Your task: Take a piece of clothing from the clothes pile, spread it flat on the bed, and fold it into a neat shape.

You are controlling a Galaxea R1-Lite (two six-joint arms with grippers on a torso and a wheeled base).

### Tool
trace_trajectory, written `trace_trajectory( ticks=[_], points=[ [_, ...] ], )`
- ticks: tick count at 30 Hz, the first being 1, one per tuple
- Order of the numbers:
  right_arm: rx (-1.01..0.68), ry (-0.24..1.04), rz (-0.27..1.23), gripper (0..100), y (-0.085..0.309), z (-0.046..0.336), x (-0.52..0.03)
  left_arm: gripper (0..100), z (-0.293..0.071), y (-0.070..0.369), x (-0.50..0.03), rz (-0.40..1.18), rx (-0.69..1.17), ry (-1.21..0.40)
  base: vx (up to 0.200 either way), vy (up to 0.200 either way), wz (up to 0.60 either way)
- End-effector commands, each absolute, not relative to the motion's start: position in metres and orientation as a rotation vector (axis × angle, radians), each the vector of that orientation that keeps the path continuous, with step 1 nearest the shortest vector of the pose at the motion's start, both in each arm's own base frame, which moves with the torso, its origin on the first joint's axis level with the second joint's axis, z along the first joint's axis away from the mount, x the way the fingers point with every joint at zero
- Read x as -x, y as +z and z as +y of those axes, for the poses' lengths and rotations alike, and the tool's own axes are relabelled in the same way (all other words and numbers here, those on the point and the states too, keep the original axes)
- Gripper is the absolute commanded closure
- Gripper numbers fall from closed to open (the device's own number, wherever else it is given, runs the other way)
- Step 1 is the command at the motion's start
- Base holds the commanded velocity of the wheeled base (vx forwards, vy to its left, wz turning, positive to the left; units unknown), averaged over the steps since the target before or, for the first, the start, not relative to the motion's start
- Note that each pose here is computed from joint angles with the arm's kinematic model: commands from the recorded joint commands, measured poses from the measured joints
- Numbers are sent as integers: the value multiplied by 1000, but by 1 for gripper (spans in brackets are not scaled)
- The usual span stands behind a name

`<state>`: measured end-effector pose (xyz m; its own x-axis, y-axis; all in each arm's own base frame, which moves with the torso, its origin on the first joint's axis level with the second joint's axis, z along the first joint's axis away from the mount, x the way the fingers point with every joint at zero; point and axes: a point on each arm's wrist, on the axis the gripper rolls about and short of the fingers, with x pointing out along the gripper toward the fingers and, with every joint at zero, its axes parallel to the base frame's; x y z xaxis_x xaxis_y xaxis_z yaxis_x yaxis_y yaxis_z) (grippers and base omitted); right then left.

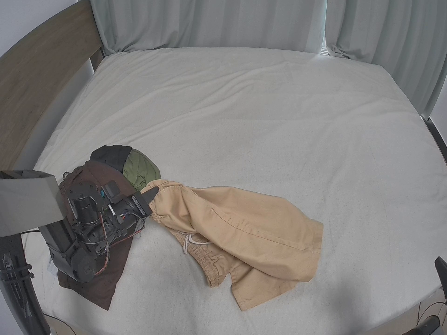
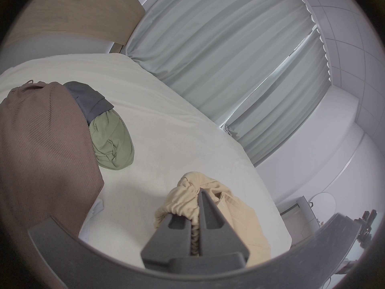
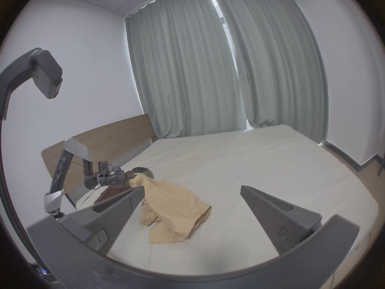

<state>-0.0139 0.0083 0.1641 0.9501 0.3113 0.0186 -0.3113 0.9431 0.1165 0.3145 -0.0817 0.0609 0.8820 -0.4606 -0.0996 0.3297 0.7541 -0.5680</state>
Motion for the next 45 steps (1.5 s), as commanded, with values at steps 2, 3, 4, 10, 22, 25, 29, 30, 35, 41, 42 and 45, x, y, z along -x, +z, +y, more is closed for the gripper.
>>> trace_trajectory(
  ticks=[2, 3, 4, 10, 22, 25, 29, 30, 35, 41, 42, 45],
  points=[
    [-159, 413, 199, 0, 183, 9, -27, 100, -83, 61, -312, 244, 572, -440, 0, 0, 0],
    [-158, 416, 204, 0, 183, 9, -28, 100, -83, 61, -312, 244, 572, -440, 0, 0, 0],
    [-150, 441, 238, 0, 186, 10, -38, 100, -83, 62, -312, 240, 571, -441, 0, 0, 0],
    [-143, 577, 315, 0, 192, 18, -55, 100, -79, 67, -311, 223, 573, -436, 0, 0, 0],
    [-135, 666, 380, 0, 197, 31, -87, 100, -81, 77, -308, 196, 573, -456, 0, 0, 0],
    [-145, 682, 395, 0, 198, 33, -96, 100, -81, 78, -308, 191, 571, -457, 0, 0, 0],
    [-160, 675, 463, 0, 185, 34, -103, 100, -81, 76, -309, 201, 573, -454, 0, 0, 0],
    [-164, 669, 480, 0, 182, 34, -106, 100, -81, 75, -309, 201, 571, -451, 0, 0, 0],
    [-181, 659, 557, 0, 173, 37, -118, 100, -81, 68, -311, 222, 571, -445, 0, 0, 0],
    [-215, 716, 594, 0, 156, 40, -126, 100, -80, 69, -312, 215, 572, -444, 0, 0, 0],
    [-227, 726, 606, 0, 151, 41, -129, 100, -80, 70, -312, 212, 572, -443, 0, 0, 0],
    [-242, 725, 628, 0, 143, 43, -140, 100, -80, 72, -311, 209, 572, -445, 0, 0, 0]
  ],
)
